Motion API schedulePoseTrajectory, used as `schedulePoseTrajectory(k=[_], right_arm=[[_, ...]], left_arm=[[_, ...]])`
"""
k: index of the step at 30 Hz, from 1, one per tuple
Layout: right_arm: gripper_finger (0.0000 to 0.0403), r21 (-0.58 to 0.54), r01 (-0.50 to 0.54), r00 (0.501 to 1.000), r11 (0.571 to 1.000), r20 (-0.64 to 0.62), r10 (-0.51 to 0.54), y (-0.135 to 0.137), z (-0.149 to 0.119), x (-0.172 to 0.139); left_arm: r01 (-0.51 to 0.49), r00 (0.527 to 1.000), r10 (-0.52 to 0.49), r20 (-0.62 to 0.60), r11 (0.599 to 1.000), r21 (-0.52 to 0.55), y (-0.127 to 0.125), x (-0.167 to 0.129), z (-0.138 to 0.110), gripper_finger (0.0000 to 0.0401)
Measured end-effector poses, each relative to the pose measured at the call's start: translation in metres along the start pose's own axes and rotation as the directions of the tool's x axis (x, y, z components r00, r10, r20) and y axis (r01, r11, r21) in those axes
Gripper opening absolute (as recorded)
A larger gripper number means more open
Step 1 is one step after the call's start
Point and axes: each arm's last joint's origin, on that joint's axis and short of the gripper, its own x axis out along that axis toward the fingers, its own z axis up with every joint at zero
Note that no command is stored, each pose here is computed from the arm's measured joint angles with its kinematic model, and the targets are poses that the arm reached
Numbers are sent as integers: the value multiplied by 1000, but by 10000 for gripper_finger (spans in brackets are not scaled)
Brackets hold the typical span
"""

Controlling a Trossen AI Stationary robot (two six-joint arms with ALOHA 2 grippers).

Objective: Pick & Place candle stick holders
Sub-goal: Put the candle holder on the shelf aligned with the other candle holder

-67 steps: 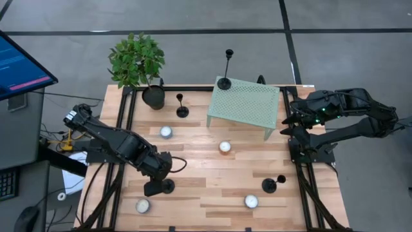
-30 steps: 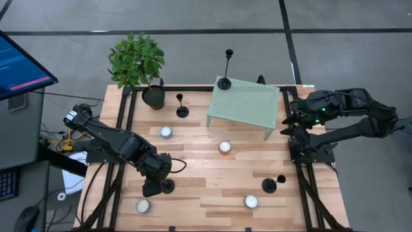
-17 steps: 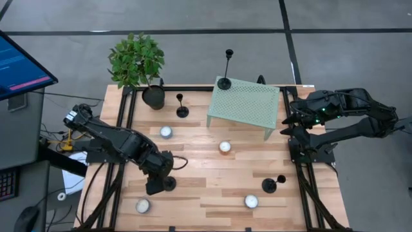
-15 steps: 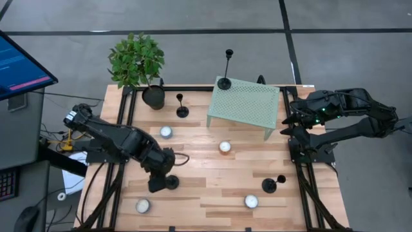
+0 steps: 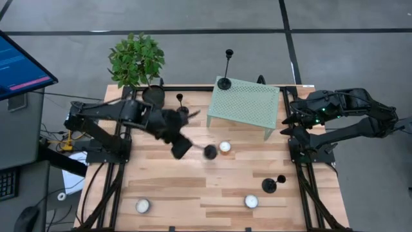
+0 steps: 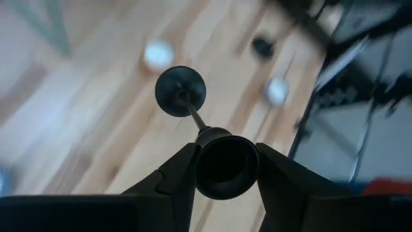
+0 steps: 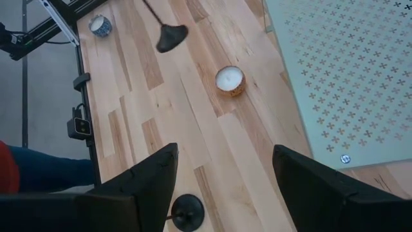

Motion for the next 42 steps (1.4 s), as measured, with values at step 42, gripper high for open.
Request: schedulePoseTrajectory(k=[42], right_arm=[[245, -435, 364, 901, 824, 389, -192, 6, 92, 62]], left_arm=[[-42, 881, 84, 465, 994, -99, 62, 42, 110, 140]])
